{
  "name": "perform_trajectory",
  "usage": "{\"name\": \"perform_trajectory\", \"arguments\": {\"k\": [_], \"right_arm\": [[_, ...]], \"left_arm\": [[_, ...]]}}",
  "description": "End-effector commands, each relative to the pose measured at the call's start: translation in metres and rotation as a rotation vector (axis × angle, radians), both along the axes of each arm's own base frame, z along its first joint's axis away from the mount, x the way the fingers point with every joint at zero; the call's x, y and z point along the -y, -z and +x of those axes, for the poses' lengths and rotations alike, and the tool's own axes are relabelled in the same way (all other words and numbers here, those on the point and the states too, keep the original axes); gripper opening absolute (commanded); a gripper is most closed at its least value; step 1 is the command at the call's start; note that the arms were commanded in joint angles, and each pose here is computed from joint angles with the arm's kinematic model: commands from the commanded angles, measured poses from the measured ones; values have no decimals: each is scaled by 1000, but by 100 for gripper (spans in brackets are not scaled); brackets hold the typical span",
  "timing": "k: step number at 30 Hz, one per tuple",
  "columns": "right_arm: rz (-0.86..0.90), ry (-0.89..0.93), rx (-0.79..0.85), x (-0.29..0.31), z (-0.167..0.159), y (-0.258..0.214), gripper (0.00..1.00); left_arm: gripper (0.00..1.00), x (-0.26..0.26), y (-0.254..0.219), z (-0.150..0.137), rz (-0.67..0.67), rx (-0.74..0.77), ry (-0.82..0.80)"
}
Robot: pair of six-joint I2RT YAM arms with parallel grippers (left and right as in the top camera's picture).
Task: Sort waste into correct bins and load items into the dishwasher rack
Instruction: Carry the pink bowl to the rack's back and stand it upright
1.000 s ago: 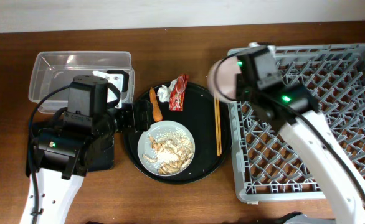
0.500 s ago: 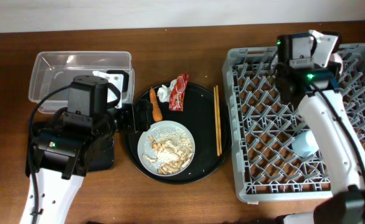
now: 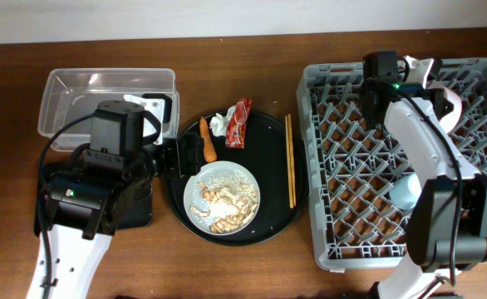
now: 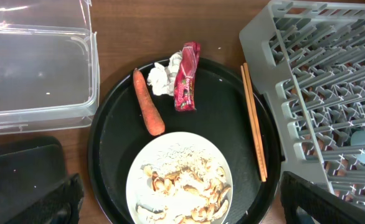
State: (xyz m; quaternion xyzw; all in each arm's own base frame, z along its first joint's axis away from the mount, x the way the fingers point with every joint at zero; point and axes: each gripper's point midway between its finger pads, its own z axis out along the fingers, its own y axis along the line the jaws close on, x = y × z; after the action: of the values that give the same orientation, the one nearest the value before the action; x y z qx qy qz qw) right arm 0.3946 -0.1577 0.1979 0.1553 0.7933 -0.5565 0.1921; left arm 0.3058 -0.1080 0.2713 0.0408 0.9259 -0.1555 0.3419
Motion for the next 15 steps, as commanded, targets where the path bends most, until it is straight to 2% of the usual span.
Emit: {"name": "perform_trajectory", "arguments": {"k": [1,6,10,13,15], "right_arm": [[-28,-31,-15,-16,6,2,4],[-34,-115,-62,-49,14,18,4],[-50,-132,-150,-53,11,37,4],[-173,-90,-113,-47,9,12,4],[-189,-80,-71,-47,10,2,4]], "left_arm": [[99,0,-6,1,-6,15,-13],[99,0,-6,1,-6,15,-13],[99,0,-6,1,-6,15,-13],[99,0,-6,1,-6,15,-12],[99,0,-6,1,-6,15,-13]]}}
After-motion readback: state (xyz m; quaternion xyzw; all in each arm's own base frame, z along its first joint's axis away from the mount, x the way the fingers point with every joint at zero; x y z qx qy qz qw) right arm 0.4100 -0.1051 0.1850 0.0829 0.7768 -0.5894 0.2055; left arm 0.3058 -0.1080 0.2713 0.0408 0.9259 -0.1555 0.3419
